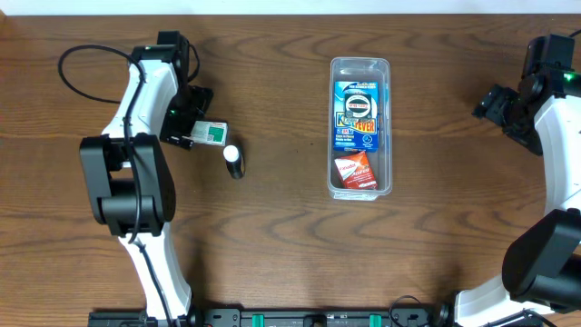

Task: Pack container
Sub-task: 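Lower the left gripper over the white-green box and grasp it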

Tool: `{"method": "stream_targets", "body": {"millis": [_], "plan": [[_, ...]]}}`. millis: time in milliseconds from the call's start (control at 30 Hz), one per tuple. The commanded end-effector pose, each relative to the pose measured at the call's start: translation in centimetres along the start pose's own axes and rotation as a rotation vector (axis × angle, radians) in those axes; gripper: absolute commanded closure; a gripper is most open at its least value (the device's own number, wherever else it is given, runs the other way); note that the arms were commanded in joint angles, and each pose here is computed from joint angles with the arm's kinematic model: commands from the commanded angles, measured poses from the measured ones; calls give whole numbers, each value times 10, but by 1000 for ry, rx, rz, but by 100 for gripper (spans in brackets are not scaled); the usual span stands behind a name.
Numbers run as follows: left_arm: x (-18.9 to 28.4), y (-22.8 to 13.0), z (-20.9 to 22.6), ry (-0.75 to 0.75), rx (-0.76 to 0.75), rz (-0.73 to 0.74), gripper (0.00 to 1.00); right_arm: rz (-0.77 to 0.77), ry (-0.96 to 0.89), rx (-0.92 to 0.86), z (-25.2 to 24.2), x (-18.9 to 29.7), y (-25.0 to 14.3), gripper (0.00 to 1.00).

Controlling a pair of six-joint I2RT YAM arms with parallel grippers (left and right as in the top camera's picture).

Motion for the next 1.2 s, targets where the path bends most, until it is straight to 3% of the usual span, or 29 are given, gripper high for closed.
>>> {"method": "stream_targets", "body": {"millis": [0,1167], "plan": [[-14,5,2,31,22,-13,2,2,-6,-4,-2,-1,0,1],[-44,4,14,85,47,-10,2,2,-6,-5,-2,-1,0,1]]}}
Point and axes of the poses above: each gripper's point midway between its finger pads, its own x axis back along the fingers, its own z axis along the line the jaws close on, y = z × x, the point moved 2 cm from there along x, back along the fingers, and after that the axes turned 9 degrees about x, right-handed, at the moved point
